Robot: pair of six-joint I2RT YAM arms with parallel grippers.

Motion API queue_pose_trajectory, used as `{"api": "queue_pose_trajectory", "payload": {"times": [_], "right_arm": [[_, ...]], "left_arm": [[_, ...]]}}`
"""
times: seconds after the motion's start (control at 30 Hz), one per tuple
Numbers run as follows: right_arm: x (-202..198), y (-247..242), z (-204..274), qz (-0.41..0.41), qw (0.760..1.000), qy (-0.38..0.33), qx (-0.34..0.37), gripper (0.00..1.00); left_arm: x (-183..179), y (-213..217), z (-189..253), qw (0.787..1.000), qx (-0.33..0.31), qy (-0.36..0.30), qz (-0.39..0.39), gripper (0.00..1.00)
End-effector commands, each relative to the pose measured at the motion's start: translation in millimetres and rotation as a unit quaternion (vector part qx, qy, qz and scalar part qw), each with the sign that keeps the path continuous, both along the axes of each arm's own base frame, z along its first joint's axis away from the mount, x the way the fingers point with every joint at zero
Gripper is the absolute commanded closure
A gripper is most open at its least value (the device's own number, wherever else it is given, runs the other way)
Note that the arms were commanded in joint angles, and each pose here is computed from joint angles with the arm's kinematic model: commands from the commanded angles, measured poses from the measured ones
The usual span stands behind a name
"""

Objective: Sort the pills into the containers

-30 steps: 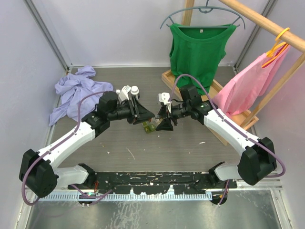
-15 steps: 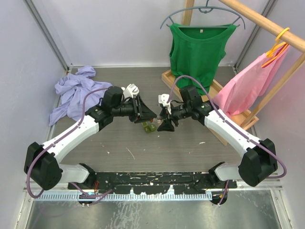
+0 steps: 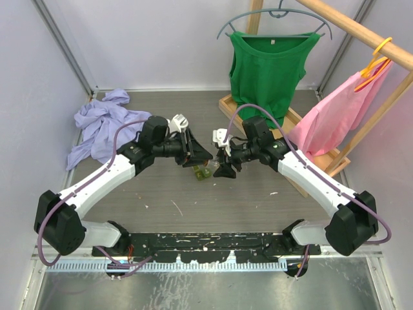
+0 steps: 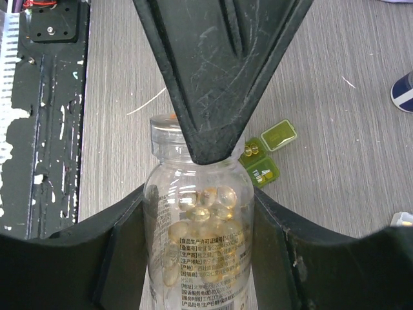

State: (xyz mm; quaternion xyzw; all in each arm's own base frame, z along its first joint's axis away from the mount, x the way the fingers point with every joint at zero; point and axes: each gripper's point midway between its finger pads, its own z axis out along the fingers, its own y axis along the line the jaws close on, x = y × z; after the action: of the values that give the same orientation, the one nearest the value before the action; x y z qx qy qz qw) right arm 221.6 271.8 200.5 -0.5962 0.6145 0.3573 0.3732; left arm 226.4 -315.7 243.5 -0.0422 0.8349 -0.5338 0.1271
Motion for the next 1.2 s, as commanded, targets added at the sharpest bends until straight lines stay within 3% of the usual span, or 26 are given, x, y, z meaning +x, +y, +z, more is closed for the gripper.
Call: {"api": "queue_pose_trajectory", "payload": {"times": [0.0, 0.3, 0.5, 0.67, 0.8, 0.97, 1.17], "right_arm": [[15, 10, 48, 0.001, 0.995, -0.086, 0.046, 0.99], [-7, 21, 55, 0.045, 0.994, -0.012, 0.098, 0.99], [-32, 28, 62, 0.103, 0.980, 0.079, 0.149, 0.99], [-48, 32, 65, 0.135, 0.961, 0.161, 0.179, 0.99], [-50, 33, 66, 0.143, 0.956, 0.173, 0.189, 0.99], [-48, 33, 62, 0.139, 0.958, 0.171, 0.186, 0.99], [-45, 34, 57, 0.135, 0.961, 0.160, 0.179, 0.99]], "left_arm": [[-10, -10, 20, 0.999, -0.028, 0.008, -0.023, 0.80], [-19, -9, 20, 0.997, -0.032, -0.031, -0.066, 0.80], [-36, 0, 20, 0.979, -0.018, -0.141, -0.147, 0.77], [-46, 9, 31, 0.950, -0.012, -0.245, -0.195, 0.76], [-44, 12, 38, 0.939, -0.011, -0.289, -0.187, 0.67], [-31, 10, 47, 0.944, -0.012, -0.296, -0.144, 0.59], [-18, 15, 68, 0.946, -0.010, -0.312, -0.085, 0.40]]}}
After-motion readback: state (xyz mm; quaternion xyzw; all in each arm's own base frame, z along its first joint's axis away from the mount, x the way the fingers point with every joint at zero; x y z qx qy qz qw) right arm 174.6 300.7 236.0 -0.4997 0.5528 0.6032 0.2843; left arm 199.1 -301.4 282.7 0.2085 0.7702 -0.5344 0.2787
